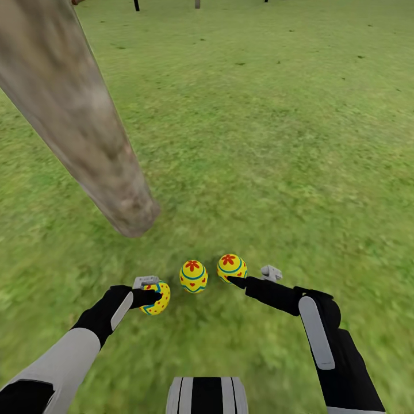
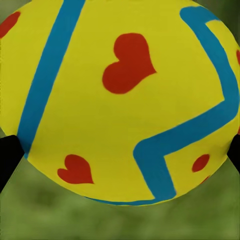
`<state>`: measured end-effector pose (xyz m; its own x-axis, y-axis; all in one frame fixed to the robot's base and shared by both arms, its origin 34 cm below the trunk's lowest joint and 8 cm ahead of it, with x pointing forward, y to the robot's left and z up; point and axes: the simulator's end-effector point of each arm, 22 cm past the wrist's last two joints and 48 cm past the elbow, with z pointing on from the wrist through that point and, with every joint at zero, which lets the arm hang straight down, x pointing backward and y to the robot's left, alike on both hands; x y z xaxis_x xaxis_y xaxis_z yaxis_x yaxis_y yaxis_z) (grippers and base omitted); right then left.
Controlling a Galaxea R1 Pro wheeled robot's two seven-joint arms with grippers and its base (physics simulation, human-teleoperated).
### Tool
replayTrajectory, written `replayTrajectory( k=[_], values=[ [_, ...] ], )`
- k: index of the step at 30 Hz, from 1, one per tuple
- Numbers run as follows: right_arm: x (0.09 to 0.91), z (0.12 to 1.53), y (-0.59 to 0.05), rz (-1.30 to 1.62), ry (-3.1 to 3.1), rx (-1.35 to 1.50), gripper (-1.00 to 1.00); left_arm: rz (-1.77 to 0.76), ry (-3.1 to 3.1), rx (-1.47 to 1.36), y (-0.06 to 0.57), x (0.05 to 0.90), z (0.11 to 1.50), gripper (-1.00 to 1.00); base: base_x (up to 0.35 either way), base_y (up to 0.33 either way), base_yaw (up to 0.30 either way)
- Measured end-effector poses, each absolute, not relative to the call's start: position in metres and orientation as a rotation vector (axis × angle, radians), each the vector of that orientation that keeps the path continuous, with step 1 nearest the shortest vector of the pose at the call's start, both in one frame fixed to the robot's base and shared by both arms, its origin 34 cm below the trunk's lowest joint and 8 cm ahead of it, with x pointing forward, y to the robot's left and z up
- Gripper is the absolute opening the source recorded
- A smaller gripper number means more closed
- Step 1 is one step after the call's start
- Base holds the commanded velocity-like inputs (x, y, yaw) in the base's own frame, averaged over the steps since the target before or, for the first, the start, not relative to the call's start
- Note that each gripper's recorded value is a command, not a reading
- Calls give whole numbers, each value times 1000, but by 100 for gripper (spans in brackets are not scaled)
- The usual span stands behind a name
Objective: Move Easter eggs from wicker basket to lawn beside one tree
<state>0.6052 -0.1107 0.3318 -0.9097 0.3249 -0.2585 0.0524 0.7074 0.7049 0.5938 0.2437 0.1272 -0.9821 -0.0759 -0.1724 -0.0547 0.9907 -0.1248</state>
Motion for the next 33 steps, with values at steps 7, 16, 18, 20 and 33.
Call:
replayTrajectory(
  k=[7,16,18,20,33],
  values=[
    [605,332,-111,1037,2551,294,100,-179,2955,-98,244,595,127,100,0,0,0],
    [605,332,-111,1036,2551,294,100,-179,2944,-102,244,596,127,100,0,0,0],
    [607,336,-111,1036,2544,289,100,-180,2948,-104,244,594,128,100,0,0,0],
    [608,341,-111,1036,2536,284,100,-180,2940,-103,244,597,133,100,0,0,0],
    [615,370,-111,1029,2488,253,100,-182,2887,-98,244,615,162,100,0,0,0]
  ],
)
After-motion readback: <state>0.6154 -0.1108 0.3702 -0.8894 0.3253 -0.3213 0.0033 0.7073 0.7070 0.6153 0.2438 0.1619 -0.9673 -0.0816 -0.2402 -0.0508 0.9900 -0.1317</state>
